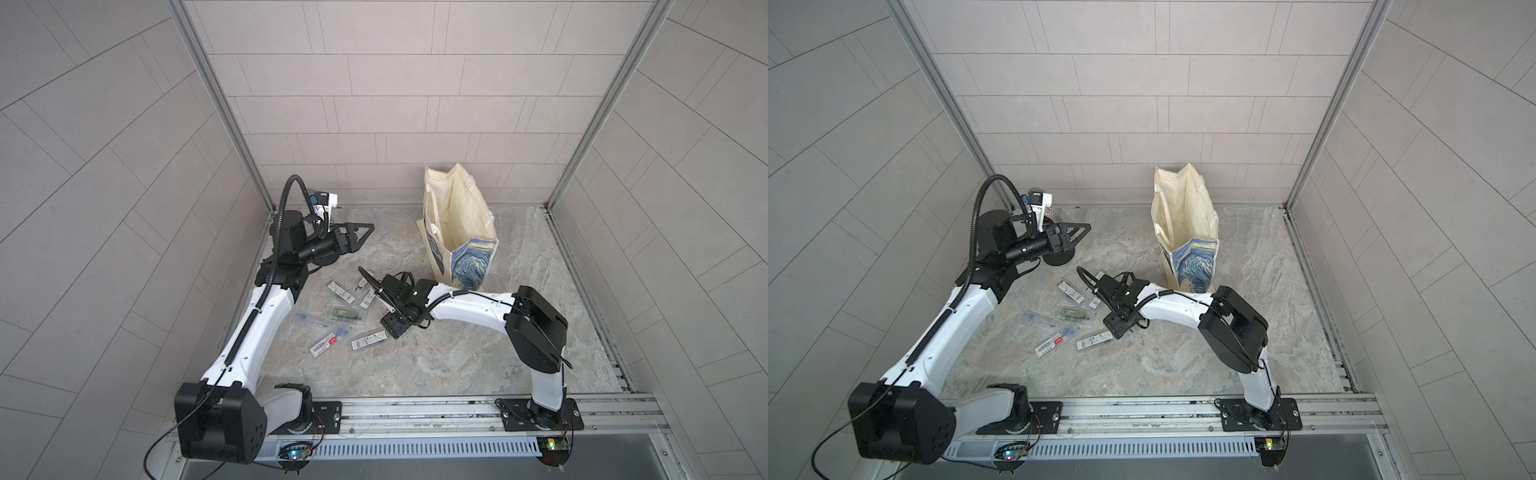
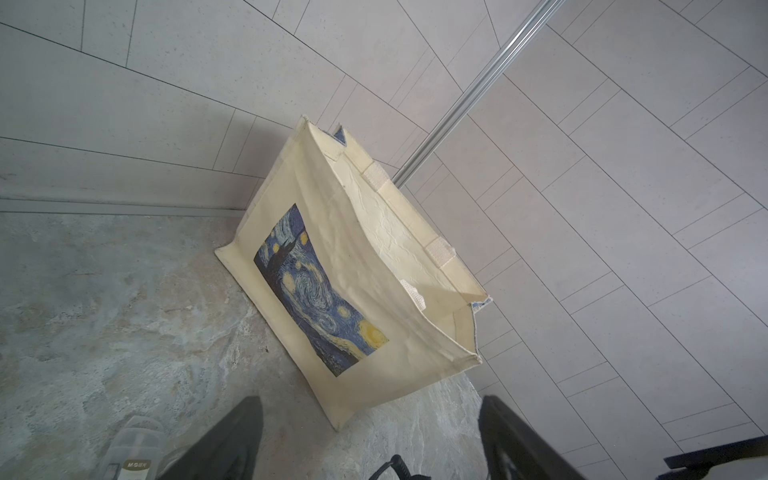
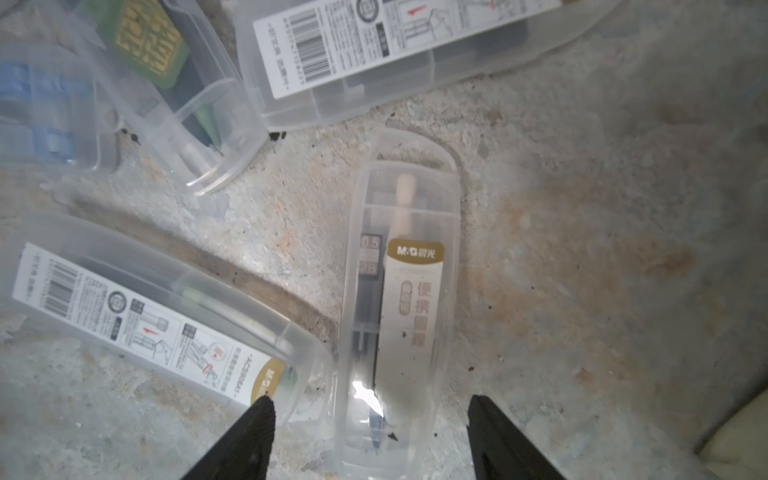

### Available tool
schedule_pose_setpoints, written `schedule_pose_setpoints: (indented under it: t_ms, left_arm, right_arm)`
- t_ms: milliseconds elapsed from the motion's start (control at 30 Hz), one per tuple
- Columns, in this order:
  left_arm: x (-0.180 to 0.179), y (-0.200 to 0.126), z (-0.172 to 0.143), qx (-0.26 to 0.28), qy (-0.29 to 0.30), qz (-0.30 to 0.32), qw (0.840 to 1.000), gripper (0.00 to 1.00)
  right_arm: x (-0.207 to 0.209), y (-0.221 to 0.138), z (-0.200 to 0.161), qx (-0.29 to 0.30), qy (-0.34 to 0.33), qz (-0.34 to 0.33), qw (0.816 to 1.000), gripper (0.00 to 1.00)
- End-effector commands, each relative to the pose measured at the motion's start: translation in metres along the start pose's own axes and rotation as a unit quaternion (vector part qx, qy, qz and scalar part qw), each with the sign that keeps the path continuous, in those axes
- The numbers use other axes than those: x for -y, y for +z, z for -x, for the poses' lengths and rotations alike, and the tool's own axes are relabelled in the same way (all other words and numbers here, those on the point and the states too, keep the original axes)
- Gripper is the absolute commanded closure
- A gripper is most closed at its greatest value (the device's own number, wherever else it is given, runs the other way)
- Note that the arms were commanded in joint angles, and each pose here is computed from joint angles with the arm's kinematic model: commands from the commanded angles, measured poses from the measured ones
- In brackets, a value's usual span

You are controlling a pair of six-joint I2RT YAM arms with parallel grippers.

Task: Put the compass set into the canvas bag
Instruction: Pick up the compass set at the center of the board.

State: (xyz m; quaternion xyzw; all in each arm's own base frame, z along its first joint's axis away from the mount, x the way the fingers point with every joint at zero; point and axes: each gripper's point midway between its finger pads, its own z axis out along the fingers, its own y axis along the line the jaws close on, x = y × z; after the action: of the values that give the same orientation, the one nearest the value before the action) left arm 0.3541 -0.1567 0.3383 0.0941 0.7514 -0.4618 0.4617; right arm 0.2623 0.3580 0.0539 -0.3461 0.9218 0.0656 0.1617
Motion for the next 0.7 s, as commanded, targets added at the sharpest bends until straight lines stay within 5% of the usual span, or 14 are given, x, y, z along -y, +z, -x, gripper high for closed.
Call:
schedule_pose_setpoints:
  t_ms: [0, 667]
  left_arm:
    - [0.006, -0.002, 0.009, 0.008, 0.016, -0.006, 1.0, 0.13]
    - [0.004, -0.001, 0.002, -0.003, 0.009, -0.01, 1.0, 0.13]
  right_arm:
    - [0.004, 0.006, 0.003, -0.007, -0.004, -0.021, 1.0, 0.25]
    - [0.039, 0.029, -0.009, -0.049, -0.009, -0.077, 0.996, 0.4]
